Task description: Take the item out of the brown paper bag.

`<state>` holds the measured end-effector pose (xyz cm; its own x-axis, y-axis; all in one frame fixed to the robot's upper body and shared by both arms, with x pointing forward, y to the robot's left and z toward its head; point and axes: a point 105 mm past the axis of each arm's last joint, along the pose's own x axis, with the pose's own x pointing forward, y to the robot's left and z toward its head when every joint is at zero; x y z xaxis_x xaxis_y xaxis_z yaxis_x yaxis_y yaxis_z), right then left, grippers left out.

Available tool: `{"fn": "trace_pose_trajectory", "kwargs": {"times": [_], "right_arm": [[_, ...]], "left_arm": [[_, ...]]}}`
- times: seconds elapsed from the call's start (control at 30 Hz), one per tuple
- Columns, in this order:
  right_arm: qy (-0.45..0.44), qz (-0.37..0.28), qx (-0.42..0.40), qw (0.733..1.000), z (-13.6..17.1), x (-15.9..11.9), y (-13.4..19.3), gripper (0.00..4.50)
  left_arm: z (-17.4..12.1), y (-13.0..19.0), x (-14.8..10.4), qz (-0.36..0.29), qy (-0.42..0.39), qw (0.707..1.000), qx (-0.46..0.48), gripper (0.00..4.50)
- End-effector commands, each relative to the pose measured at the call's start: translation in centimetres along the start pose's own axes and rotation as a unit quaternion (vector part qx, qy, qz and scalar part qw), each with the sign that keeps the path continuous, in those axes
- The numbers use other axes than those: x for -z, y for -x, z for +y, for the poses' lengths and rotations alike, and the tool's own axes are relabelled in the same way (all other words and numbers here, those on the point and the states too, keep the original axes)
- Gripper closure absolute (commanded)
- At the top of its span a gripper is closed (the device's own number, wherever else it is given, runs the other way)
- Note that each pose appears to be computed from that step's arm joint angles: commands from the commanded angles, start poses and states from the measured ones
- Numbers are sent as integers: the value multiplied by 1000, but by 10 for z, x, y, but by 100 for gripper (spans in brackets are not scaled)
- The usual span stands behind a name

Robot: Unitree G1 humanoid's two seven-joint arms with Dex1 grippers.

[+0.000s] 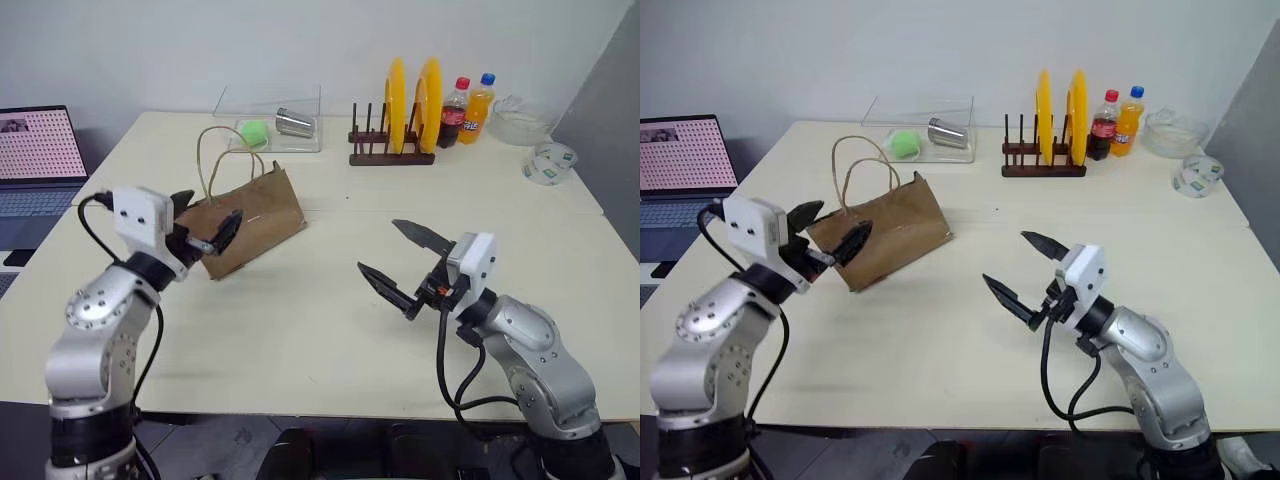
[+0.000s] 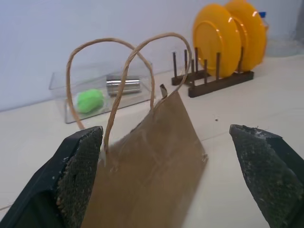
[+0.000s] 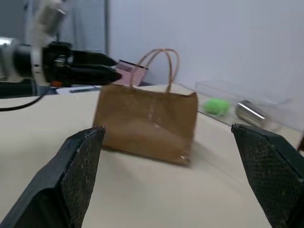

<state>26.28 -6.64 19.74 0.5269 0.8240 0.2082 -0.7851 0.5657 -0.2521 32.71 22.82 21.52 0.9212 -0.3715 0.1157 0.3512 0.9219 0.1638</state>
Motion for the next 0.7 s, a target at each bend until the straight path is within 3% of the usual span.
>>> {"fn": "trace_pose_trajectory", "kwargs": {"times": [0.03,0.33,0.7], "right_arm": [[5,-15,-34,999,7,-10,-5,0],[17,-14,-31,999,11,-8,-3,0],[33,-18,-34,999,13,-19,-7,0]], "left_arm": [[26,-7,-14,-6,0,1000,-19,1],[37,-29,-4,41,5,999,6,1],[66,-44,-9,49,37,998,-32,1]]}}
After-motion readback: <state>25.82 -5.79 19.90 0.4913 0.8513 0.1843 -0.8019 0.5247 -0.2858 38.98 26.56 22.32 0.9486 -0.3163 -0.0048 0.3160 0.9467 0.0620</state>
